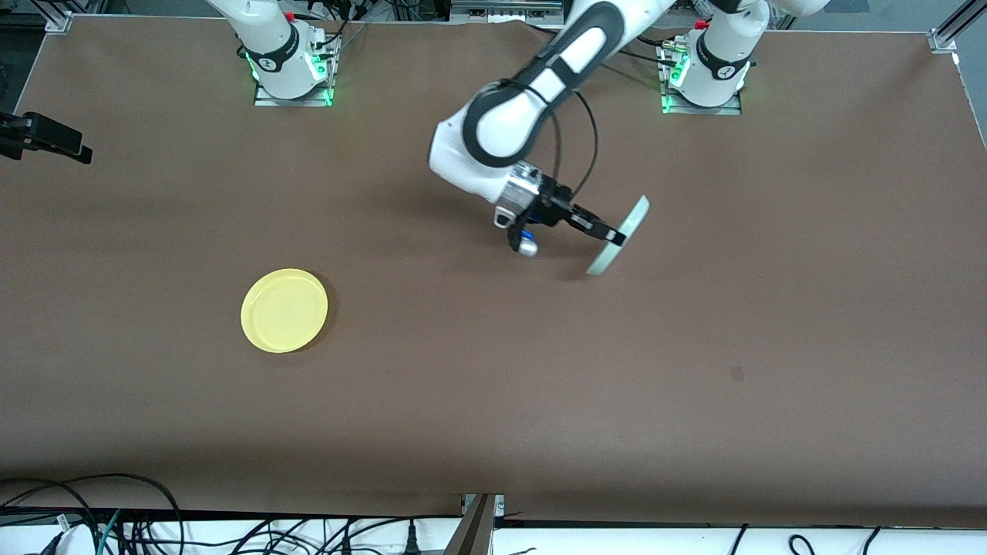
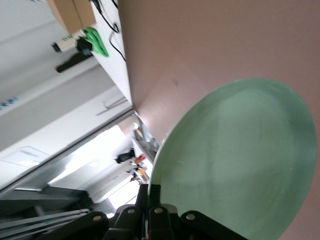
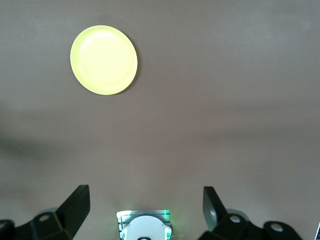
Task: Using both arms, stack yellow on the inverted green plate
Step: 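Lift the green plate with the left gripper and flip it over, then lower the inverted green plate while the right gripper reaches the yellow plate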
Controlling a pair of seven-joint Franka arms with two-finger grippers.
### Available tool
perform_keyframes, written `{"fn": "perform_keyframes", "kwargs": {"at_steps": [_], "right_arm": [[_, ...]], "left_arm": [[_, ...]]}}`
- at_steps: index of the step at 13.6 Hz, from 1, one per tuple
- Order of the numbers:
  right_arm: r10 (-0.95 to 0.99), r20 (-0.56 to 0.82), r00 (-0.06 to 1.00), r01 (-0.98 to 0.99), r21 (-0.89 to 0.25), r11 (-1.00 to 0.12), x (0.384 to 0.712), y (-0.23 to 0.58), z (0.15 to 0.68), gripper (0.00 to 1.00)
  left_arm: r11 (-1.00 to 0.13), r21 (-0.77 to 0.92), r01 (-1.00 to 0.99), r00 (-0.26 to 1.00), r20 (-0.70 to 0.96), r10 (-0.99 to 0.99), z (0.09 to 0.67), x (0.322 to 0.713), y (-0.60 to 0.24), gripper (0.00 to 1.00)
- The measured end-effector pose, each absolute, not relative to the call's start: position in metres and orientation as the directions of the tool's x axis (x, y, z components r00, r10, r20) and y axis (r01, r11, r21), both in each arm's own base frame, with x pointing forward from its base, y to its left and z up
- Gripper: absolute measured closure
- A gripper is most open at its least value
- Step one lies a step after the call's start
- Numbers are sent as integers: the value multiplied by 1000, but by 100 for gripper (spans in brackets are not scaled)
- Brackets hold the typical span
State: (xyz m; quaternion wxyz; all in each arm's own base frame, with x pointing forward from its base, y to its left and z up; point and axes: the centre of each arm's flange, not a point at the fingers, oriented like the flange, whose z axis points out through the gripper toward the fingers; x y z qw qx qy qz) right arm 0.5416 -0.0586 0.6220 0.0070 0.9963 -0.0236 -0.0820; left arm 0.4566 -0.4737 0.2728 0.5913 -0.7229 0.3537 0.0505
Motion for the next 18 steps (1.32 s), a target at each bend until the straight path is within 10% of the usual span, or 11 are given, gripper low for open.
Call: {"fn": "perform_keyframes", "kwargs": {"at_steps": [8, 18], "right_arm": [[-70, -213, 975, -67, 21, -998, 554, -71, 594, 0], [-109, -293, 950, -114, 0, -994, 598, -107, 495, 0]], "left_arm": [[-118, -981, -155, 845, -69, -531, 197, 374, -533, 97], [-128, -992, -12, 829, 62, -556, 208, 351, -566, 97]]}}
